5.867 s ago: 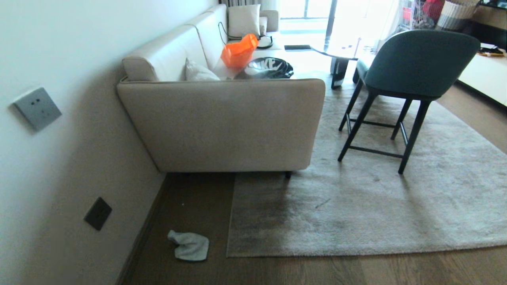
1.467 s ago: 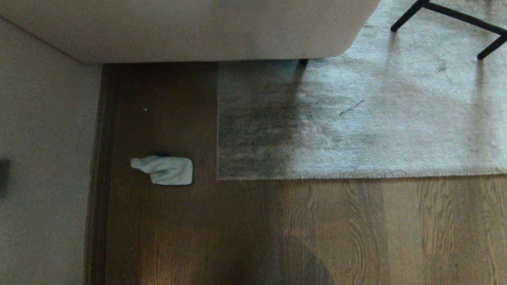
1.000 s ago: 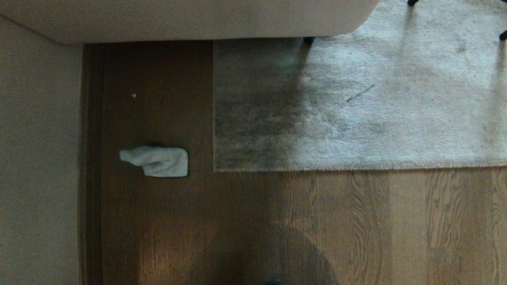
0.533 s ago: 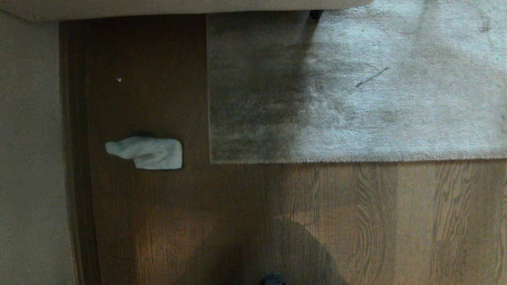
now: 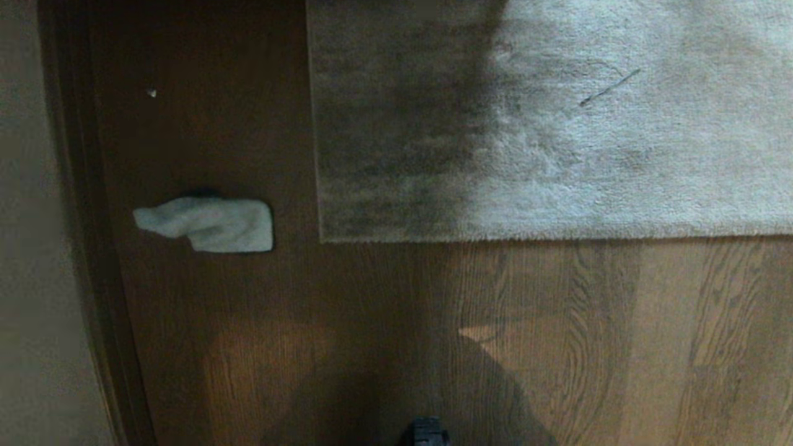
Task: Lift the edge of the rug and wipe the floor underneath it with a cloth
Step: Pick up the rag
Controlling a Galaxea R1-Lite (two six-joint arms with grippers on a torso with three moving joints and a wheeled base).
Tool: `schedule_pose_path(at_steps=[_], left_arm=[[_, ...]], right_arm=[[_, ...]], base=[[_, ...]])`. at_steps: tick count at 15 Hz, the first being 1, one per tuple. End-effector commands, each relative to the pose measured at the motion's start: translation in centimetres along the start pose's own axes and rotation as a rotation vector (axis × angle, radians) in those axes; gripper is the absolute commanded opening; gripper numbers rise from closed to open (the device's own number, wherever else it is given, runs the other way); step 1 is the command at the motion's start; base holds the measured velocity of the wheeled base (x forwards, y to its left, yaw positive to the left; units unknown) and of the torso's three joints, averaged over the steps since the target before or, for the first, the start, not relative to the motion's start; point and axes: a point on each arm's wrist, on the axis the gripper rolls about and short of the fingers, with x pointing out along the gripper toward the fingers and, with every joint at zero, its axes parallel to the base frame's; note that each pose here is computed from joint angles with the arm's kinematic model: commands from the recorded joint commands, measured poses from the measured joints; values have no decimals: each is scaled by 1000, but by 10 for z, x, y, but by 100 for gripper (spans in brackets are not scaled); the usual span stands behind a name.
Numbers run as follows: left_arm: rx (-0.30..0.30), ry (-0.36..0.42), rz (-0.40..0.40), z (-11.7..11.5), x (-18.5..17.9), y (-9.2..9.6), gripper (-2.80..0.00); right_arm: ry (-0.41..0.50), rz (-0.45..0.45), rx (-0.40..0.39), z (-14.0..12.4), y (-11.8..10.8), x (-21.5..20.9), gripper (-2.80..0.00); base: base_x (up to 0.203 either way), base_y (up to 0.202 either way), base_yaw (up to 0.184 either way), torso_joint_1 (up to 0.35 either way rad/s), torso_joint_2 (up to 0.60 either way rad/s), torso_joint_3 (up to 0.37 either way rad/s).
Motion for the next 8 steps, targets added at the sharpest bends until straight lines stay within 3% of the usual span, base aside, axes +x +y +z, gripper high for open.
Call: schedule_pose_path(at_steps=[1,5,8], left_arm=[[-2,2,1,0,0,0,-280],[-1,-1,1,0,0,0,-280],[-1,0,1,0,0,0,-280]], right_arm=[[0,0,0,0,0,0,-280],[0,0,0,0,0,0,-280],[0,0,0,0,0,0,-280]], base=[[0,0,0,-3,2,-199],[0,0,0,3,3,-194],[0,0,0,2,5,-63]])
